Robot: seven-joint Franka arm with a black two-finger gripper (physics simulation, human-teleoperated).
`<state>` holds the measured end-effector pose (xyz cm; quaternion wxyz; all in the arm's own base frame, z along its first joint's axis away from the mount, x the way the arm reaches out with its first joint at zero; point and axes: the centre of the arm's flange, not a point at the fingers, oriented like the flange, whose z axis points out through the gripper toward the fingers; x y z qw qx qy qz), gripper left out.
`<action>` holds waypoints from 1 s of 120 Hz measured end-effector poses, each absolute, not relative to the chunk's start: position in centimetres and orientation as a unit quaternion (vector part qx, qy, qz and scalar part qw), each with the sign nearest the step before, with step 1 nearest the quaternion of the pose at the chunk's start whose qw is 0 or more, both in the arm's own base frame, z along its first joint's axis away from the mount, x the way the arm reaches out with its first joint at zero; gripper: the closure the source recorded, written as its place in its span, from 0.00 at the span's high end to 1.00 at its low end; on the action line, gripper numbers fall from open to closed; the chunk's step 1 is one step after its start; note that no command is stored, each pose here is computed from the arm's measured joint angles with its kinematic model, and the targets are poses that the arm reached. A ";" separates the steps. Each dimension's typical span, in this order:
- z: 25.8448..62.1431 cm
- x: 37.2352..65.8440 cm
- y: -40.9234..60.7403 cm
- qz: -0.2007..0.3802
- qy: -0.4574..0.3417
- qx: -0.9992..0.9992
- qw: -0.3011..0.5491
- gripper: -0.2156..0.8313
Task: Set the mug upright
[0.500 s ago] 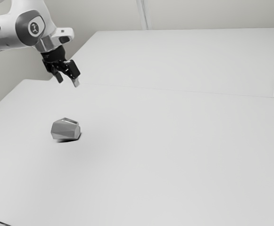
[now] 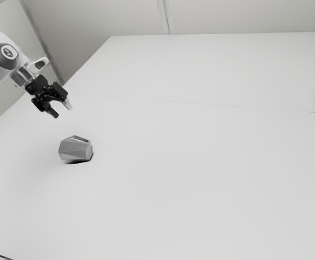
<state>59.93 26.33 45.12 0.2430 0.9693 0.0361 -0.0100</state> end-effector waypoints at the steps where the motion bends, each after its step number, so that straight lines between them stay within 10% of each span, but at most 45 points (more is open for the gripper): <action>1: 44.9 59.9 26.5 -0.010 0.037 0.968 0.248 0.79; 59: 33.9 56.9 33.1 -0.036 0.041 0.929 0.367 0.79; 120: 29.9 56.3 31.2 -0.029 0.025 0.915 0.402 0.77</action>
